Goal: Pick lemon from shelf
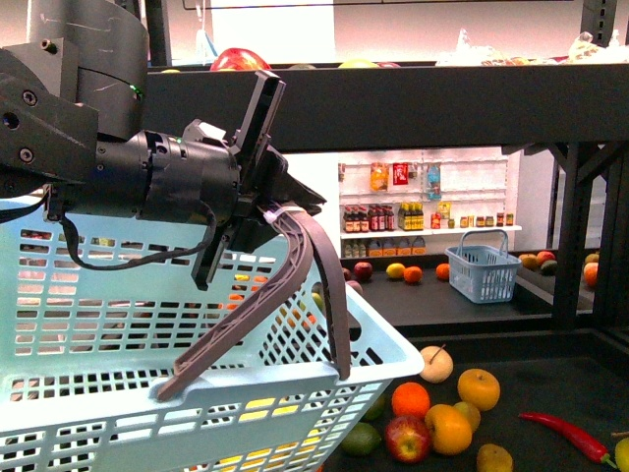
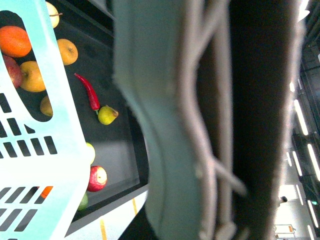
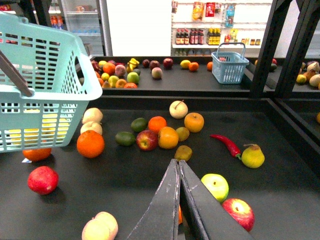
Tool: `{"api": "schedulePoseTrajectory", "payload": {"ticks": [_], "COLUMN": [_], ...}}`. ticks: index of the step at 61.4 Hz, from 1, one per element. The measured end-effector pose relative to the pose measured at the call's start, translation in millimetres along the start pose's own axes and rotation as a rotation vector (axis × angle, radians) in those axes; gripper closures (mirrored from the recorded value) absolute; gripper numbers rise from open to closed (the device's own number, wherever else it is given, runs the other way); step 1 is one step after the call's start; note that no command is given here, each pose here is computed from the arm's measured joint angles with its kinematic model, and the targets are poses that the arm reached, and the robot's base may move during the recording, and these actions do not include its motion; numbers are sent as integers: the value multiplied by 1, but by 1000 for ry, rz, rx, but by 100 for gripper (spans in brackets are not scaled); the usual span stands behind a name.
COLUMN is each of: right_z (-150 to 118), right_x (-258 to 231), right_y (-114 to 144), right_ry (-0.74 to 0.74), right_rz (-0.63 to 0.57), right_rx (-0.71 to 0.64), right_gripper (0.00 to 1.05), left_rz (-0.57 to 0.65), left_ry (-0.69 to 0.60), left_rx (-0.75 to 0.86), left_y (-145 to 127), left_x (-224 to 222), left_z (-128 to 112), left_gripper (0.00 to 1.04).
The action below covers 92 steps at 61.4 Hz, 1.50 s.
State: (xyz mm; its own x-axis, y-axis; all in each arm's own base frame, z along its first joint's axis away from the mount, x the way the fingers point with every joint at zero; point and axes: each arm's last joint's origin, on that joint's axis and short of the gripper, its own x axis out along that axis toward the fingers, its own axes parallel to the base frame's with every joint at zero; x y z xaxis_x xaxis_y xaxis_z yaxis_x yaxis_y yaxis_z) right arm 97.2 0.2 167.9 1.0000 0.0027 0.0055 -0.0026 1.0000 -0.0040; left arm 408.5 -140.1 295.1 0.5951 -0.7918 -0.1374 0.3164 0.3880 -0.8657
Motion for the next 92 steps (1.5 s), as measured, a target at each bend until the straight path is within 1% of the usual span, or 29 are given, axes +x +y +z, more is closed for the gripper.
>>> {"api": "schedulePoseTrajectory", "payload": {"ticks": [14, 21, 24, 26, 37, 39, 43, 49, 50, 57, 62, 69, 76, 86, 92], "right_z": [0, 0, 0, 0, 0, 0, 0, 0, 0, 0, 0, 0, 0, 0, 0], "right_x": [0, 0, 0, 0, 0, 0, 0, 0, 0, 0, 0, 0, 0, 0, 0], "right_y": [0, 0, 0, 0, 0, 0, 0, 0, 0, 0, 0, 0, 0, 0, 0], "right_ry": [0, 0, 0, 0, 0, 0, 0, 0, 0, 0, 0, -1, -1, -2, -2], "right_rz": [0, 0, 0, 0, 0, 0, 0, 0, 0, 0, 0, 0, 1, 0, 0], "right_rx": [0, 0, 0, 0, 0, 0, 0, 0, 0, 1, 1, 1, 0, 1, 0], "right_gripper": [102, 81, 74, 67, 39, 32, 22, 7, 6, 8, 7, 7, 7, 7, 7], "left_rz": [0, 0, 0, 0, 0, 0, 0, 0, 0, 4, 72, 98, 97, 77, 51], "left_ry": [0, 0, 0, 0, 0, 0, 0, 0, 0, -3, -51, -106, -238, -521, -662], "left_rx": [0, 0, 0, 0, 0, 0, 0, 0, 0, 0, -12, -31, -57, -122, -145], "left_y": [0, 0, 0, 0, 0, 0, 0, 0, 0, 0, 2, 5, 9, 27, 40], "left_x": [0, 0, 0, 0, 0, 0, 0, 0, 0, 0, 0, -1, -6, -35, -57], "left_z": [0, 0, 0, 0, 0, 0, 0, 0, 0, 0, 1, 5, 20, 62, 84], "left_gripper": [98, 98, 98, 98, 98, 98, 98, 98, 98, 98, 98, 98, 98, 98, 98]}}
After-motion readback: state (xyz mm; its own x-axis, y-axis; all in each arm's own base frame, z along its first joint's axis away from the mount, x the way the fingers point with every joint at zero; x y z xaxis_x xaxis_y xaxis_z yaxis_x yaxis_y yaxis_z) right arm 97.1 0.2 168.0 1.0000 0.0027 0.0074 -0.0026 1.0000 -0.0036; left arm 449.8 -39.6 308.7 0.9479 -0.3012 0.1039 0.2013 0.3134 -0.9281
